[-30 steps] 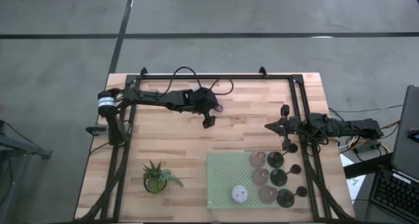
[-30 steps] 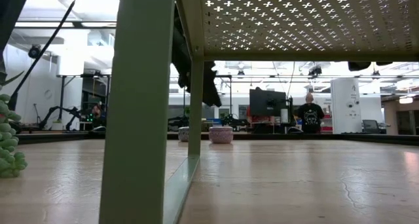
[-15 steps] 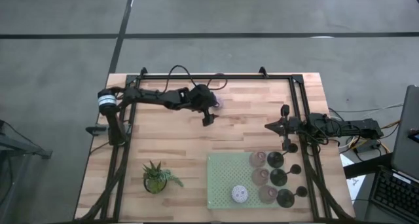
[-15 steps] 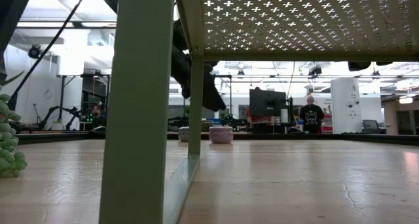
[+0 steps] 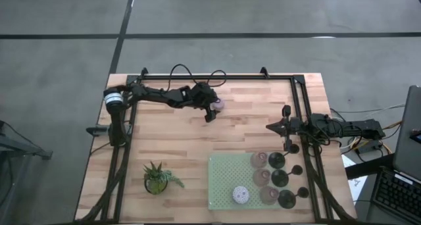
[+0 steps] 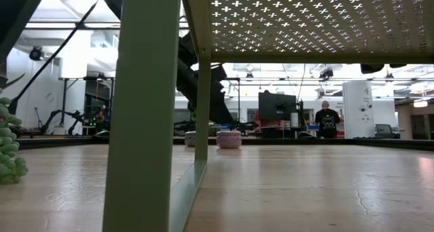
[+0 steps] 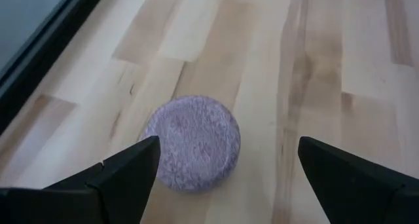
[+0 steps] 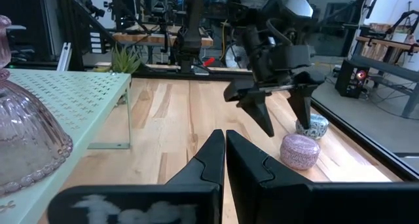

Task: Pick & Place candle stick holders
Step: Put the pink patterned scented candle on the shelf aligned with the other pink patterned scented candle

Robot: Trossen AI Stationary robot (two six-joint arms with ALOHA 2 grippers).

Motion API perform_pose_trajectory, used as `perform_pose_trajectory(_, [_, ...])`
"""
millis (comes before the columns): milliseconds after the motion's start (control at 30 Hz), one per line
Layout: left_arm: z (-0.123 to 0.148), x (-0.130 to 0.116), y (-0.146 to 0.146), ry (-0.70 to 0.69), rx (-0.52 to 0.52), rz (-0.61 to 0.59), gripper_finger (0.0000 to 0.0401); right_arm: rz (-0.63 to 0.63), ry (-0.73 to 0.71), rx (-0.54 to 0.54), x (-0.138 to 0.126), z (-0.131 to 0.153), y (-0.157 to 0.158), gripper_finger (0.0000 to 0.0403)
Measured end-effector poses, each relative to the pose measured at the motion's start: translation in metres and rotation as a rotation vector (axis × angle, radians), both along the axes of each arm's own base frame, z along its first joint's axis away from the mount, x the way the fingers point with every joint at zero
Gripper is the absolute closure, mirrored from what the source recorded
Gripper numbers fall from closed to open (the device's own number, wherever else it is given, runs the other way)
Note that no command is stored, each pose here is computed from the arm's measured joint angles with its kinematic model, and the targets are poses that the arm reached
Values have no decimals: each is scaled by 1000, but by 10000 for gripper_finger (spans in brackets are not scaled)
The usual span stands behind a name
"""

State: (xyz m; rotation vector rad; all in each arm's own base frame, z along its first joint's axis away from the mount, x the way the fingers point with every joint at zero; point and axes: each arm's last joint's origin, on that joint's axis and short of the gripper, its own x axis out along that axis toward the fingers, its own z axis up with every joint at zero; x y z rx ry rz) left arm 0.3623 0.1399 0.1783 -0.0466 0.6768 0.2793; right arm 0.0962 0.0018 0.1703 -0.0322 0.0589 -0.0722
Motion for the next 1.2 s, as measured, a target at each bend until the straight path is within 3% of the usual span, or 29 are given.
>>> perform_pose_trajectory(400, [-11,6,15,-14,37,54,38,1,0,-2,0,0,0,394])
perform_pose_trajectory(733, [-36,6,23,27,-35,57,38,1,-1,-1,0,0,0,394])
perform_pose_trajectory(967, [-38,10,25,-17,-18,58,40,0,0,0,0,0,0,394])
perform_pose_trajectory(1200, [-37,11,25,-31,-35,60,70,1,0,-2,0,0,0,394])
